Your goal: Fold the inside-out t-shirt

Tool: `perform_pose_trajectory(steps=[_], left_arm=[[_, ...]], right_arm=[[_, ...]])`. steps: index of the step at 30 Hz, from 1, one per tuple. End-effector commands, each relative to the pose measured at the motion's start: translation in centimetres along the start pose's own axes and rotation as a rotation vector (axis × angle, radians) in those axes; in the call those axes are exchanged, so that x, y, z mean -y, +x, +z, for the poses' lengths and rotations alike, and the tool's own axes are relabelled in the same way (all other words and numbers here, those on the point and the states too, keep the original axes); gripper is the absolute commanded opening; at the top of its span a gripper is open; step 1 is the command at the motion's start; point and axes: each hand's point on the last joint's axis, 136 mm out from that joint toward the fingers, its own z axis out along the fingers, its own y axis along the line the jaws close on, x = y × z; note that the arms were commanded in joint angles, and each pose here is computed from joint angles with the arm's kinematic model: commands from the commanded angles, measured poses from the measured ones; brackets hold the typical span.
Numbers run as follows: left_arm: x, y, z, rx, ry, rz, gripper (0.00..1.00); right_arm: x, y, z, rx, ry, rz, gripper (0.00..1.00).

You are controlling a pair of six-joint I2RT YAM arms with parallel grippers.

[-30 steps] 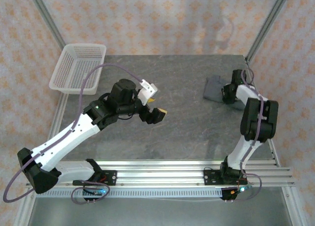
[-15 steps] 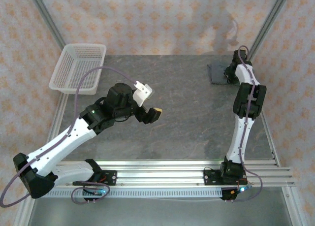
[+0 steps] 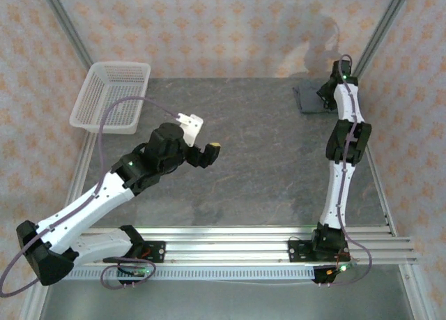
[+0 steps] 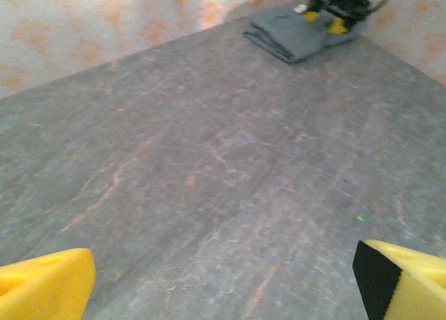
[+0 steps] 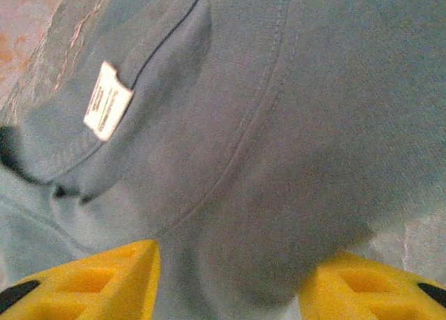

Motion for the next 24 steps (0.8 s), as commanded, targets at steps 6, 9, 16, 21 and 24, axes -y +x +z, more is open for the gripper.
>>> perform_pose_trajectory(steps=[6,9,16,21,24], left_arm=[[-11.2,0.9,-3.8,0.206,-0.589,-0.206,1.00],[-13.5,2.6,-4.2,0.203,-0.672,-0.226,1.00],[-20.4,8.2,-5.7,0.165,-0.889,-0.359,1.00],[-23.6,11.6,-5.1,0.138,-0.943,-0.379,1.00],[-24.5,12.4,-4.1,0.096,-0.972,-0.325,1.00]], right_arm=[[0.7,1.6,-16.1,0.180,-0.203,-0.133,0.66],[3.5,4.2,-19.0,0.259,-0.202,-0.184,0.73],[11.3,8.9,-21.0,0.617,-0.081,-0.225,0.99],[12.3,12.1,-16.6,0.610,-0.073,-0.388,0.99],[12.5,12.7,-14.2,0.565,-0.054,-0.381,0.99]])
